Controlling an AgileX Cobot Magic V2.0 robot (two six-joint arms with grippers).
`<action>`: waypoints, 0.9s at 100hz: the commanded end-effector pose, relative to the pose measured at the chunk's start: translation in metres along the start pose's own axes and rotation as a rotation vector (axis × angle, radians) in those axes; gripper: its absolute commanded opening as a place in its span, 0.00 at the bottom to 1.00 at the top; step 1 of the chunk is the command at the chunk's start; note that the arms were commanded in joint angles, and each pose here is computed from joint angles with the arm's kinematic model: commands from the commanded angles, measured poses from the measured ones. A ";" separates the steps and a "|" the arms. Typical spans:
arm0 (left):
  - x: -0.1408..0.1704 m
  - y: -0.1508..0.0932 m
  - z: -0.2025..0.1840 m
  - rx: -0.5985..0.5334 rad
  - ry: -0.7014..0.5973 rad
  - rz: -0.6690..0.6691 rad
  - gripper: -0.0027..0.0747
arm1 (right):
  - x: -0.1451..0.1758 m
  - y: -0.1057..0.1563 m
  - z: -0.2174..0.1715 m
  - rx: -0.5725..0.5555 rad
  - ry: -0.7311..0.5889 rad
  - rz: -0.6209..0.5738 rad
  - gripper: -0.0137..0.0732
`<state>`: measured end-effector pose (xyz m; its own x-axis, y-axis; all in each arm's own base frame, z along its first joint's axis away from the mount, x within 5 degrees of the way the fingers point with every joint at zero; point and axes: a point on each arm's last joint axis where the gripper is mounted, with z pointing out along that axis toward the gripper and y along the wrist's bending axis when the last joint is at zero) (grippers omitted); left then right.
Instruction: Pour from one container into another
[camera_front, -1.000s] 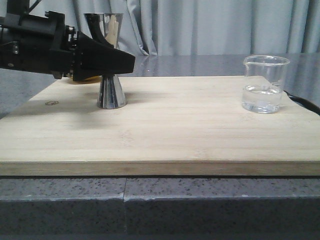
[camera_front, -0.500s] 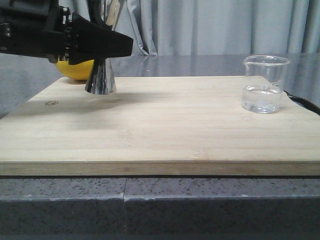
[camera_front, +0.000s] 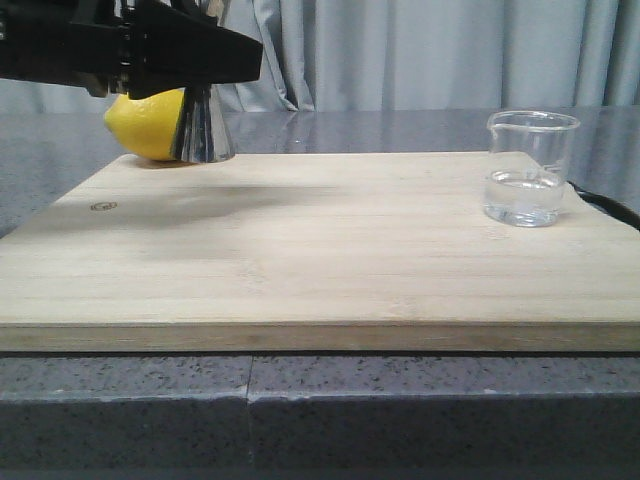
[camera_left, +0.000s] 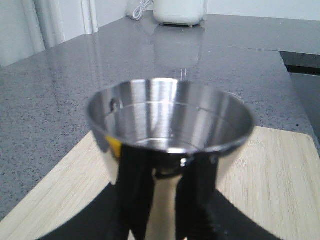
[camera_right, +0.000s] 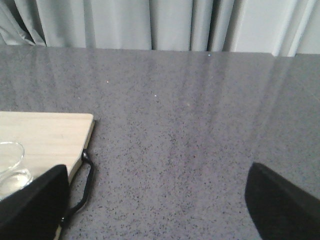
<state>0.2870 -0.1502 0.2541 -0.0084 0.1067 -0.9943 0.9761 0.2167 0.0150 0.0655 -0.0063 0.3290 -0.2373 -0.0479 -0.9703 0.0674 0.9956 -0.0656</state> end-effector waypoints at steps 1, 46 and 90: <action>-0.033 -0.009 -0.003 0.047 -0.159 0.026 0.29 | -0.020 -0.001 0.005 0.000 -0.049 0.000 0.90; -0.032 -0.008 -0.002 0.038 -0.152 0.024 0.29 | -0.057 0.015 0.042 -0.147 0.071 -0.056 0.90; -0.032 -0.008 -0.002 0.038 -0.152 0.024 0.29 | -0.062 0.062 0.062 -0.442 0.115 -0.044 0.90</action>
<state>0.2869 -0.1503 0.2541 -0.0104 0.1067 -0.9942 0.9763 0.2160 0.0130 0.1384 0.0485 0.3545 -0.4352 -0.1820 -0.8818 -0.3513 0.9360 -0.0198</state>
